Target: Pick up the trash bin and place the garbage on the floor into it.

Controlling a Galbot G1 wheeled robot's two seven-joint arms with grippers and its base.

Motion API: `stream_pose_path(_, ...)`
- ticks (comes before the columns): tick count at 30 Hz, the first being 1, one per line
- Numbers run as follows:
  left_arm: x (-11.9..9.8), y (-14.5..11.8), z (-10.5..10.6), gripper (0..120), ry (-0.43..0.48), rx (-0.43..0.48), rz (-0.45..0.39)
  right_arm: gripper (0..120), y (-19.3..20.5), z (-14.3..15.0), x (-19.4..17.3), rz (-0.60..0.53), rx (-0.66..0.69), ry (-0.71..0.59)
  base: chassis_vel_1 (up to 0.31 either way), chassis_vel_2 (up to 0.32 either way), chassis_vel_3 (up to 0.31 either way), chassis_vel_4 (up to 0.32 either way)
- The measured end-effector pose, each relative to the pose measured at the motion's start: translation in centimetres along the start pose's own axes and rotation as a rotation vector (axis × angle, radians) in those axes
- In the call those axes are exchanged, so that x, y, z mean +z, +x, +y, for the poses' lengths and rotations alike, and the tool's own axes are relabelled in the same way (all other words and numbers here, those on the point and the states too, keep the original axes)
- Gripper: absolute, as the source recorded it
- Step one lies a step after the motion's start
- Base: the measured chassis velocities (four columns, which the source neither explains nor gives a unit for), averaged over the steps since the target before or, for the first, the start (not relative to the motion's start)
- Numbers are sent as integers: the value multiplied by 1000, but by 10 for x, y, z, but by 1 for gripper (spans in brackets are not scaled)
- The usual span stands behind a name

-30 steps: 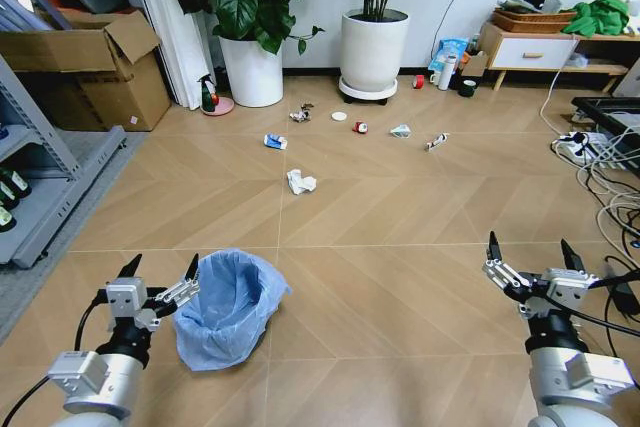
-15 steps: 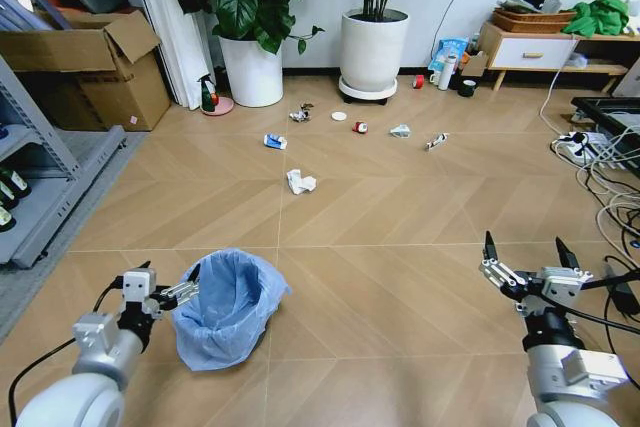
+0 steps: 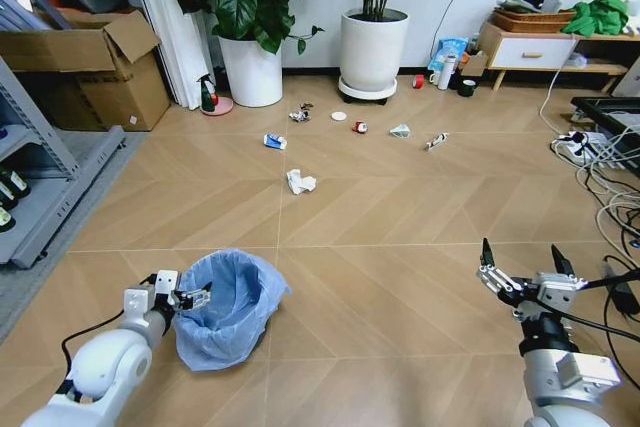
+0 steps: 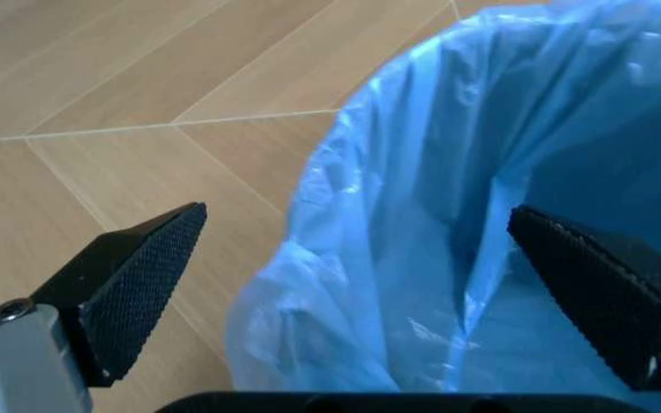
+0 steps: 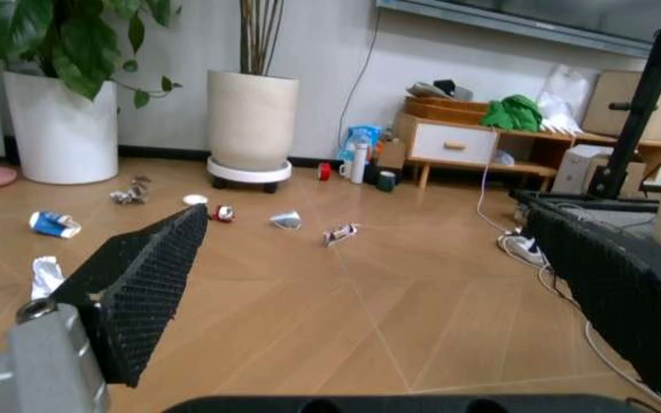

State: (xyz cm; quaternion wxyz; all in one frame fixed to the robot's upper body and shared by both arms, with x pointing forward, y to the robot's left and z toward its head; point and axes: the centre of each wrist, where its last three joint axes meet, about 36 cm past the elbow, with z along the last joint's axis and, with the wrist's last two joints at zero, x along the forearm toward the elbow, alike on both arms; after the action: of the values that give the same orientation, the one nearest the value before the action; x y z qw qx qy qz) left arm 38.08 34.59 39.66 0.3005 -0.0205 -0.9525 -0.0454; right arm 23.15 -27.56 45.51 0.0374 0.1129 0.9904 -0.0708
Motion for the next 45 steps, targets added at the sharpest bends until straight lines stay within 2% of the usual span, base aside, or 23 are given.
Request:
stream_pose_path(8, 0, -11, 11, 100, 34, 4, 90, 100, -2, 1, 2, 0, -1, 2, 0, 0, 0, 0)
stream_pose_path(15, -1, -14, 12, 93, 47, 8, 94, 100, -2, 1, 5, 6, -2, 4, 0, 0, 0, 0)
stream_pose_path(20, 2, -15, 14, 80, 53, 10, 98, 100, -3, 1, 6, 5, -2, 4, 0, 0, 0, 0)
stream_pose_path(26, 4, -16, 13, 57, 56, 13, 98, 100, -4, 1, 6, 3, -1, 4, 0, 0, 0, 0)
stream_pose_path(27, 4, -16, 13, 57, 56, 13, 98, 100, -4, 1, 6, 3, -1, 4, 0, 0, 0, 0)
stream_pose_path(30, 6, -16, 12, 41, 57, 20, 98, 100, -4, 1, 6, 4, 1, 2, 0, 0, 0, 0)
stream_pose_path(32, 6, -16, 12, 37, 58, 21, 98, 100, -4, 1, 6, 4, 1, 3, 0, 0, 0, 0)
stream_pose_path(35, 6, -15, 11, 23, 59, 24, 95, 100, -4, 1, 6, 0, 4, 4, 0, 0, 0, 0)
stream_pose_path(37, 6, -15, 10, 21, 59, 25, 95, 100, -4, 1, 6, -1, 4, 3, 0, 0, 0, 0)
stream_pose_path(39, 7, -14, 9, 8, 63, 29, 85, 100, -4, 1, 5, -3, 5, 2, 0, 0, 0, 0)
stream_pose_path(42, 7, -12, 6, 2, 72, 34, 68, 100, -4, 1, 2, 4, 7, -2, 0, 0, 0, 0)
stream_pose_path(45, 7, -10, 5, 1, 80, 35, 57, 100, -4, 1, 1, 10, 7, -4, 0, 0, 0, 0)
